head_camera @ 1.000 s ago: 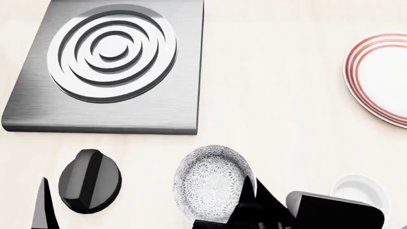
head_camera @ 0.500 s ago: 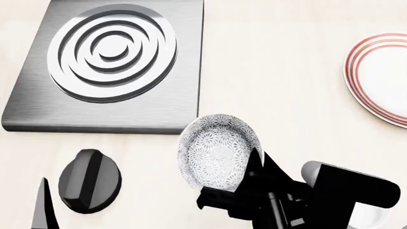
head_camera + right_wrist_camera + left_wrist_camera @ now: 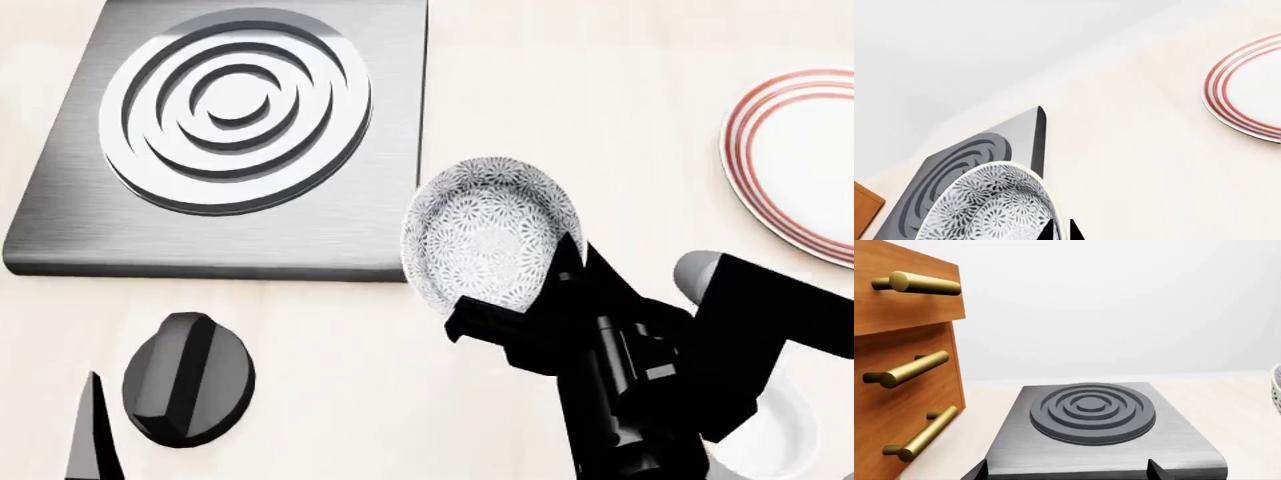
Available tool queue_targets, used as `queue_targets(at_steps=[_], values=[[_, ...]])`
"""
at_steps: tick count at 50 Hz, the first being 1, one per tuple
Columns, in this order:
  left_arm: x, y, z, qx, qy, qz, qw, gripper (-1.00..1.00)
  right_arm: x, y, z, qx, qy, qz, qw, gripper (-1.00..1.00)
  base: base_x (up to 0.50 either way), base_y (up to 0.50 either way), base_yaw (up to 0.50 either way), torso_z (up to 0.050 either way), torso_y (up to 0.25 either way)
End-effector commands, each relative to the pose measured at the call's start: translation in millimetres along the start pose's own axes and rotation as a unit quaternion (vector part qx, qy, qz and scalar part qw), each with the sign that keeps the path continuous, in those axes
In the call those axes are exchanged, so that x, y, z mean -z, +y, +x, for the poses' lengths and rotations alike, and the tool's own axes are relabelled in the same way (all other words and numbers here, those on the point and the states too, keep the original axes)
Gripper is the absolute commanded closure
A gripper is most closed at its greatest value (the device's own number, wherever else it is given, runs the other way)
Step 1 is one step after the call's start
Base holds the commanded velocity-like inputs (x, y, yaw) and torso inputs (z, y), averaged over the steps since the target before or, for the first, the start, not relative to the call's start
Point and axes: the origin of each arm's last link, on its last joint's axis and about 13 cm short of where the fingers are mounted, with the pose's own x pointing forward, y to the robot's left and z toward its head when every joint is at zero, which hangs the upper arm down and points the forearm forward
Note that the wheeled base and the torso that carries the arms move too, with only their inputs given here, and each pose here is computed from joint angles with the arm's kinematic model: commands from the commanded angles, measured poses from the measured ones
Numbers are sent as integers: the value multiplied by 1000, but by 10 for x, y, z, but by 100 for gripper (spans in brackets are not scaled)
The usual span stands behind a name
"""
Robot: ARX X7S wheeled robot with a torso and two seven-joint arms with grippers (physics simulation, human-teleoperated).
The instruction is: Pick the akita bowl next to the ramekin and place it on the plate.
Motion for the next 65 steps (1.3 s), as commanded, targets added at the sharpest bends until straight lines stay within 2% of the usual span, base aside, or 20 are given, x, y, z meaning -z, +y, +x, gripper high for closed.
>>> queue_targets(at_steps=[1,18,29,40,65], values=[[7,-1,1,1,1,0,1000,-100,-226,26,160,0,-31,17,999,100,0,0,0,0,0],[35,-11,-4,3,4,1,1000,-100,-344,-10,453,17,-49,49,997,100,0,0,0,0,0],[32,-8,-8,3,4,1,1000,-100,-451,-101,578,43,-63,63,995,100,0,0,0,0,0],[44,-8,-11,3,5,2,1000,-100,-573,-53,739,50,-73,76,993,100,0,0,0,0,0],[36,14,17,-2,5,-1,1000,-100,-764,-190,913,90,-96,102,986,100,0,0,0,0,1]])
